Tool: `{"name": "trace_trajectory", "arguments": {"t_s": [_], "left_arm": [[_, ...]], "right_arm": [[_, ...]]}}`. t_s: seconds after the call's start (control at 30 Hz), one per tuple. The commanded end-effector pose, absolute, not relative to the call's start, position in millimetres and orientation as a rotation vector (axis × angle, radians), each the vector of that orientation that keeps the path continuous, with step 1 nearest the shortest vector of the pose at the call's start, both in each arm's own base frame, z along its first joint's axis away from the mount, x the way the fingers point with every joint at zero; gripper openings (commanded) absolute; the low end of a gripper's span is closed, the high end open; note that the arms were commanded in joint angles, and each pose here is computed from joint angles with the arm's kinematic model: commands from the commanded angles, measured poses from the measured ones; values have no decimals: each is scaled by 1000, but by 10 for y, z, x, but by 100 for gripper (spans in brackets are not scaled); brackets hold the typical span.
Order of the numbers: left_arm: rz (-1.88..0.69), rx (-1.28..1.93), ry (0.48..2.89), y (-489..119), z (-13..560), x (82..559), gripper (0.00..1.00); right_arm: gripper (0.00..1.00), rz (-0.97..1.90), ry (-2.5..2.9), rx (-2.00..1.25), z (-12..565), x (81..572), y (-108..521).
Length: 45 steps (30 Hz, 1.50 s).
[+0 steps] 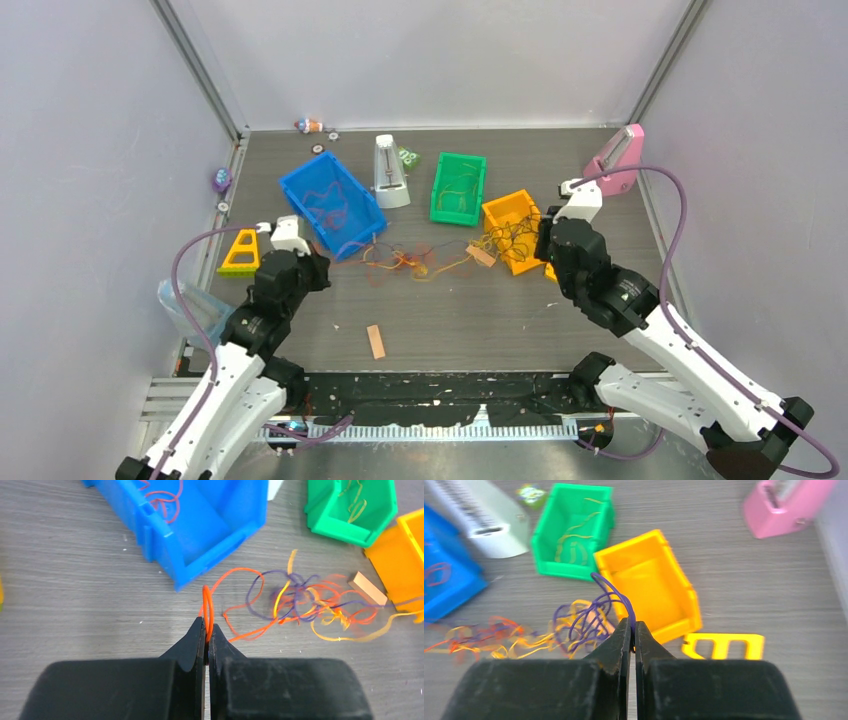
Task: Untangle the cables
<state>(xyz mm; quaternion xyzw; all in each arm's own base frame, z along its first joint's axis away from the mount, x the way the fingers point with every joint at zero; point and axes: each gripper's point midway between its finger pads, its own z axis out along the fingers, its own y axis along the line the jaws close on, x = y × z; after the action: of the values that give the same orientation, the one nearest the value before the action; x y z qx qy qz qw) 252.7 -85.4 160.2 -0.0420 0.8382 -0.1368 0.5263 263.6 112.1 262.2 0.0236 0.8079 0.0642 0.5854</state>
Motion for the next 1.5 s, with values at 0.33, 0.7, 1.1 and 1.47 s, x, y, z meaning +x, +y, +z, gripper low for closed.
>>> {"name": "trace_trajectory", "arguments": {"t_s": [0.33,0.7,1.1,1.47], "left_arm": [[-683,127,1931,-1465,1863,2427,15],[-929,552,1555,-2436,2462,2105,87],[-670,973,1225,-2907,2513,1853,84],[-515,990,1163,-3000,2600,2065,71]], "right_arm": [[5,496,1735,-372,3284,2243,1617],[5,954,1691,-578,3688,1933,2370],[5,1000,1687,-572,3783,2014,2507],[5,1020,1692,-594,3795,2005,2556]]}}
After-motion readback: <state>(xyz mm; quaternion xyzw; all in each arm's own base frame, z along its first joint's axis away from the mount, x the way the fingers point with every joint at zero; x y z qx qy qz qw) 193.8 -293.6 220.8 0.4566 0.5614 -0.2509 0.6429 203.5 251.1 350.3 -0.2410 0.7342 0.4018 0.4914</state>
